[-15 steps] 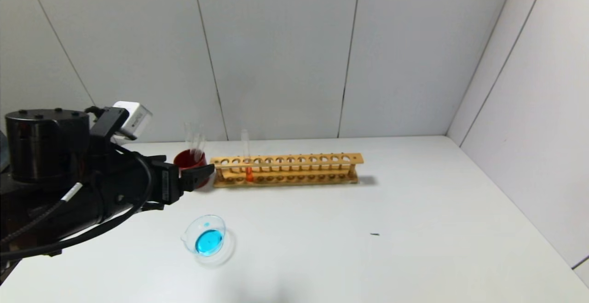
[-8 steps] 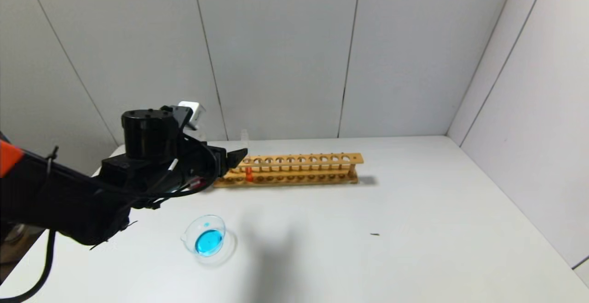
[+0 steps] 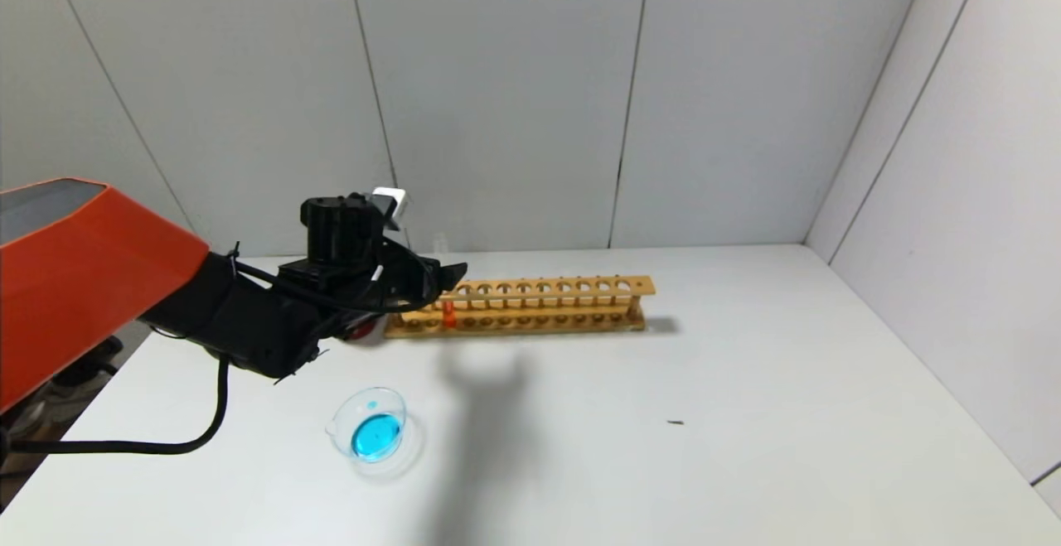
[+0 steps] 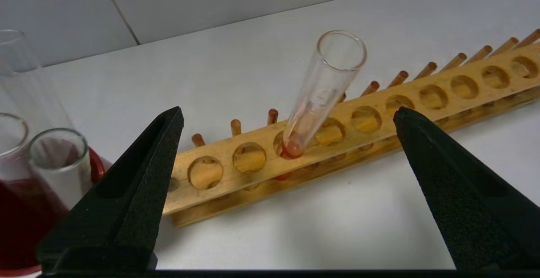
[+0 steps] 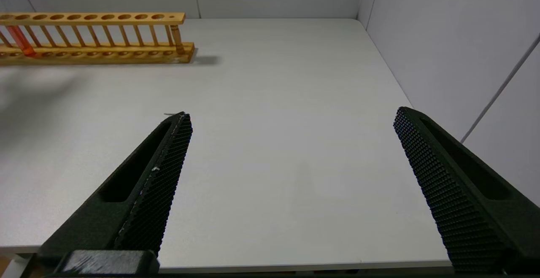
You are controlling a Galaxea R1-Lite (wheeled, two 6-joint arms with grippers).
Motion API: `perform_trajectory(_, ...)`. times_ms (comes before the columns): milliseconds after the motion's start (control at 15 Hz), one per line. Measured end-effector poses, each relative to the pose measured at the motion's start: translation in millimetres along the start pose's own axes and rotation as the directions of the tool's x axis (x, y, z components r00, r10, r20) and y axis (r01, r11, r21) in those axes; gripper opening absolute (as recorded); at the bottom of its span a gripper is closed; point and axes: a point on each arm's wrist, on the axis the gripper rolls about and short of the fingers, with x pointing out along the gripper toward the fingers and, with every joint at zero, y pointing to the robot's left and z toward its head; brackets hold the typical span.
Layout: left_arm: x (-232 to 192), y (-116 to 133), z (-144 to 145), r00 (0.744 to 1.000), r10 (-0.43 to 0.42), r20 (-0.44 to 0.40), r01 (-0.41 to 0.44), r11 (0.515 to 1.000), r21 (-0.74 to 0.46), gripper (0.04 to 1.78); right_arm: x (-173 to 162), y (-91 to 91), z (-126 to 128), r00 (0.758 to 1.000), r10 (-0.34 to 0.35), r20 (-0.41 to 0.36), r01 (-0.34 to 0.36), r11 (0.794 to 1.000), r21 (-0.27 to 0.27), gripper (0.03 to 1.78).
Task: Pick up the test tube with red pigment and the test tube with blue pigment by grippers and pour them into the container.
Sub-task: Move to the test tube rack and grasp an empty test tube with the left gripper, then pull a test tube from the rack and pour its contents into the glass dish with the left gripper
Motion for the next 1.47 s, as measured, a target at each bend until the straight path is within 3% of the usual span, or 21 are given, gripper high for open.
perform_trajectory(267,19,1,1,1.000,0.000,0.003,0.000,1.000,0.000,1.52,0,0.0,0,1.000,0.000,0.000,0.000,1.000,0.000,1.75)
perform_trajectory(400,26,0,2,1.000,-0.003,0.012,0.003,1.000,0.001,1.25,0,0.0,0,1.000,0.000,0.000,0.000,1.000,0.000,1.75)
perform_trajectory(667,31,0,-1,1.000,-0.004,0.008,0.004,1.000,0.001,0.51,0,0.0,0,1.000,0.000,0.000,0.000,1.000,0.000,1.75)
perform_trajectory(800,32,0,-1,1.000,-0.005,0.006,0.005,1.000,0.001,0.32,0,0.0,0,1.000,0.001,0.000,-0.001,1.000,0.000,1.75)
perform_trajectory(1067,28,-1,7,1.000,-0.001,0.020,0.001,1.000,0.012,0.31,0,0.0,0,1.000,0.000,0.000,0.000,1.000,0.000,1.75)
perform_trajectory(1467,-21,-5,69,0.994,0.001,0.113,-0.015,0.992,0.126,0.31,0,0.0,0,1.000,0.000,0.000,0.000,1.000,0.000,1.75)
